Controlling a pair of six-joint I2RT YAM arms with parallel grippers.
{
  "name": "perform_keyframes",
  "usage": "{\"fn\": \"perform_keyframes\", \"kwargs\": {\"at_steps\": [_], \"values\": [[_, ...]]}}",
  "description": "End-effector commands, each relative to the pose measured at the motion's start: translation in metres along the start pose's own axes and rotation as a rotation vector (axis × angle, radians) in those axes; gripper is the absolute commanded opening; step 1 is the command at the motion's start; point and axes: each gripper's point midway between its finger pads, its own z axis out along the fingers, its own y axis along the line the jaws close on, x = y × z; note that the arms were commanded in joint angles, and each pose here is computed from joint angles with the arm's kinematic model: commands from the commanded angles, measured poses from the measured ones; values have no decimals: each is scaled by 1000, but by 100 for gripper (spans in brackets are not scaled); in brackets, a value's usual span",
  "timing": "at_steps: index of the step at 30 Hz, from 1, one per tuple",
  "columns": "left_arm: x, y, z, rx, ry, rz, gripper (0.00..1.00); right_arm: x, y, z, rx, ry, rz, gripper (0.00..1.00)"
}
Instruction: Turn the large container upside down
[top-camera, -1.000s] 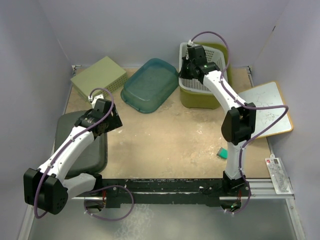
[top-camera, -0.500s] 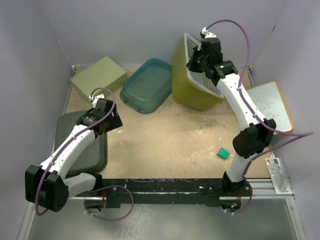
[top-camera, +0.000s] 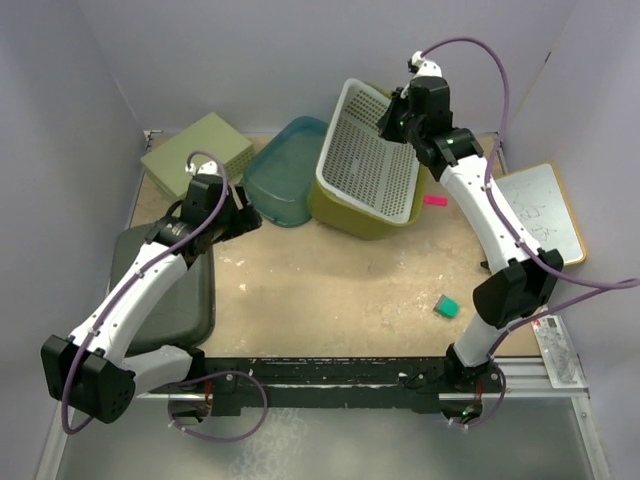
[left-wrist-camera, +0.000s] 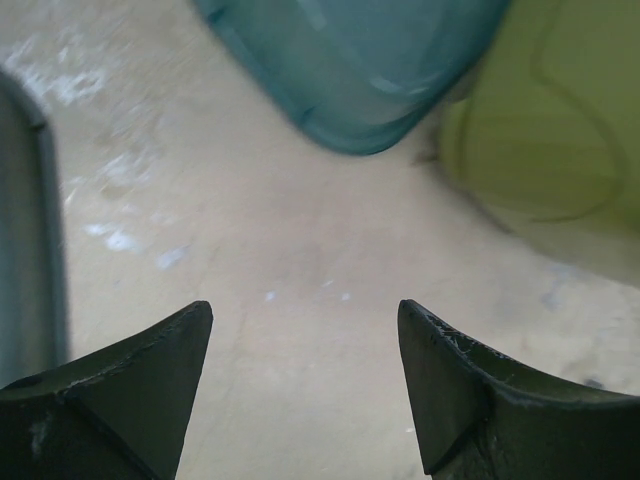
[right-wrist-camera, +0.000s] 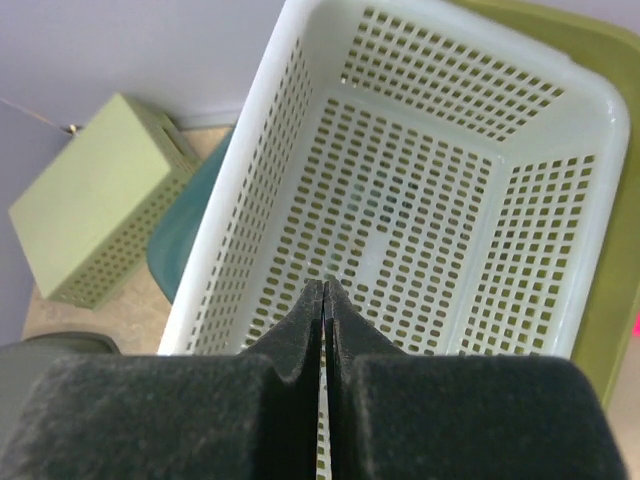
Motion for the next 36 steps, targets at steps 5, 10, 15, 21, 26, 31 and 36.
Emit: {"fn": "perform_keyframes", "kwargs": {"at_steps": [5, 10, 15, 21, 26, 31, 36], "values": [[-50, -86, -30, 264, -114, -40, 73, 14, 27, 0, -116, 22, -5, 17], [-55, -96, -32, 300, -129, -71, 73, 38, 48, 5, -93, 53, -37, 56], [-48, -105, -23, 339, -110, -85, 73, 51, 41, 28, 103, 98, 60, 70], [-44, -111, -26, 391, -108, -109, 73, 77, 40, 54, 156, 168, 99, 69], [-35, -107, -19, 372, -73, -94, 73, 64, 43, 43, 120, 104, 127, 47], [-25, -122, -17, 423, -40, -52, 73, 61, 44, 26, 80, 101, 96, 35], [-8, -143, -11, 458, -3, -21, 73, 64, 35, 15, 98, 101, 79, 0]]}}
